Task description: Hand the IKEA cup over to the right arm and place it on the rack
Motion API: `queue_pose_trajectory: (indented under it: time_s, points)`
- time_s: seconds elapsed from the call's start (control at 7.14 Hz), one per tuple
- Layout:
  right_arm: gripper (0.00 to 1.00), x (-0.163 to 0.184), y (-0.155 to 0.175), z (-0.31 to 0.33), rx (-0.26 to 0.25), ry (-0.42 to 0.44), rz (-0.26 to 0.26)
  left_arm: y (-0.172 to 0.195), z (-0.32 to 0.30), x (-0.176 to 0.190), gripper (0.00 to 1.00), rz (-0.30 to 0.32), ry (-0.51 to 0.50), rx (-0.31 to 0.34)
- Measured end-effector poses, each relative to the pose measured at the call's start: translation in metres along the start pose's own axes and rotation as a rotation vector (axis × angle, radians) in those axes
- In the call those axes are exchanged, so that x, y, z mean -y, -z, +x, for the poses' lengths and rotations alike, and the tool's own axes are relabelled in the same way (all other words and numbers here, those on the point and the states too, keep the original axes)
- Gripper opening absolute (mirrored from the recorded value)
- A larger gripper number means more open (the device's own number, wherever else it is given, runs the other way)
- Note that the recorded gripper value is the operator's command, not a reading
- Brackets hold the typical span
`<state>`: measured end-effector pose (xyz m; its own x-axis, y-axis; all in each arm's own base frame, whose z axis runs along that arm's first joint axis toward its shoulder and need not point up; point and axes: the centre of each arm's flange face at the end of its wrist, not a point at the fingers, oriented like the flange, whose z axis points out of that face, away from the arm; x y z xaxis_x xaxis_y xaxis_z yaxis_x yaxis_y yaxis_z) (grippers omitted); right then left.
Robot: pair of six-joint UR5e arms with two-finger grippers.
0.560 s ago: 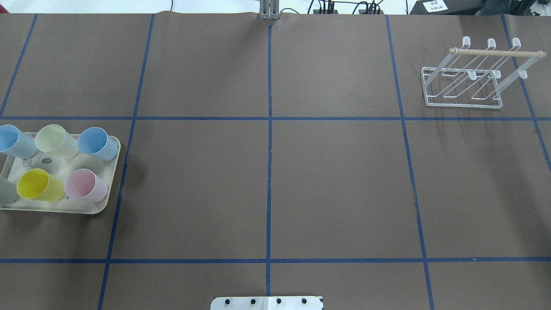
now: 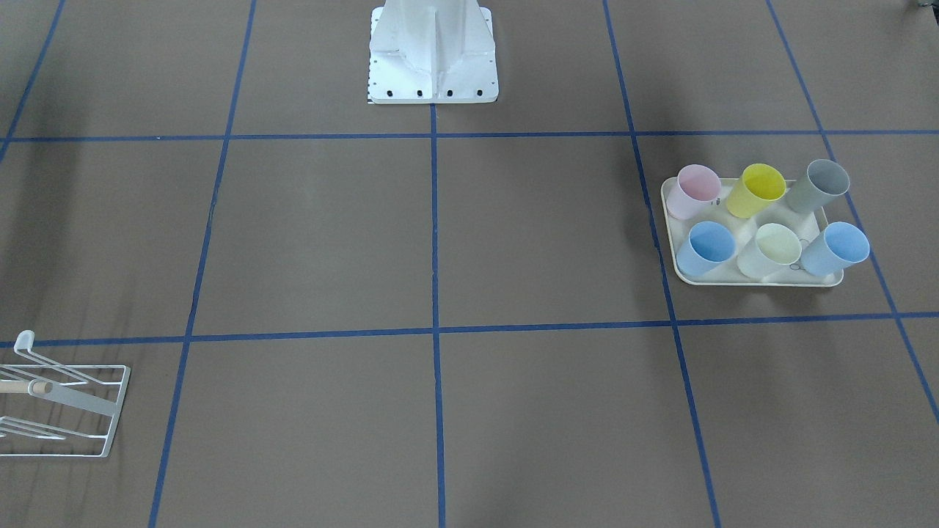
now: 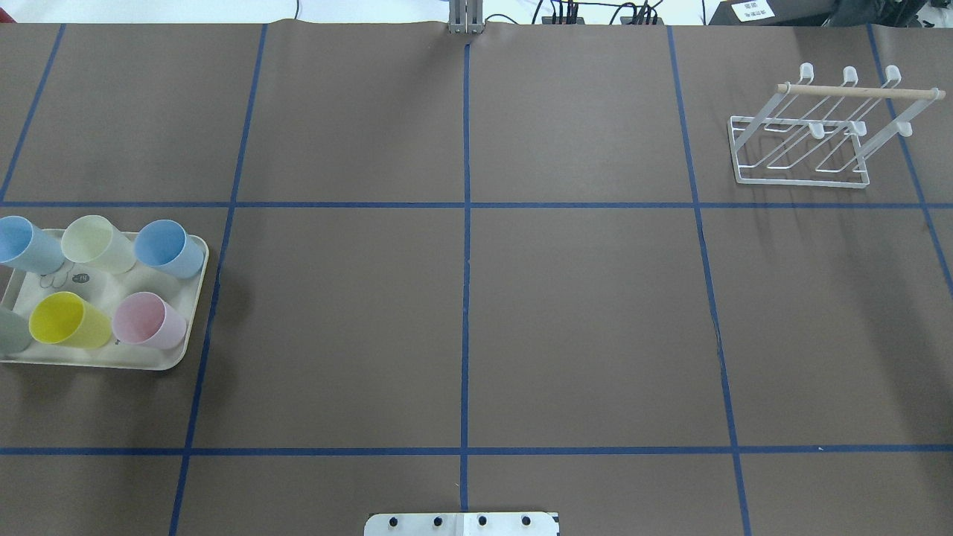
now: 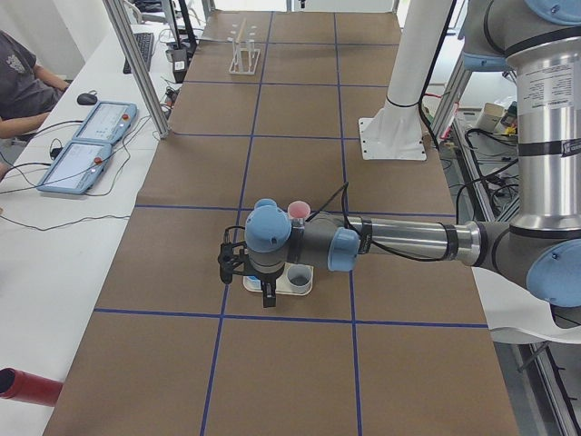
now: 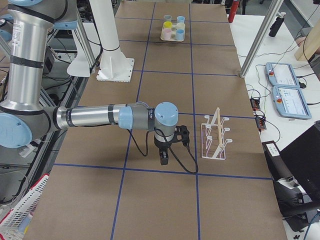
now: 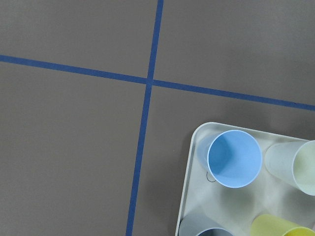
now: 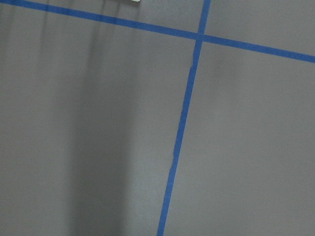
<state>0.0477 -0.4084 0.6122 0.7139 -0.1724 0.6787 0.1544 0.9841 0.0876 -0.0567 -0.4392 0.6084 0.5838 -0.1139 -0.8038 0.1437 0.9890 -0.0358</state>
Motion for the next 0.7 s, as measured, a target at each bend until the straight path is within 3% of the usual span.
queue_pose_trajectory:
  time_s: [0.42, 0.7]
  points:
    - [1.00, 0.001, -0.006, 0.004, 0.011, 0.000, -0.004, -0.003, 0.002, -0.003, 1.00, -0.005, -0.012, -0.004]
    - [0.99, 0.002, -0.008, 0.001, 0.061, 0.006, 0.011, -0.040, 0.029, -0.006, 1.00, -0.077, -0.089, -0.001]
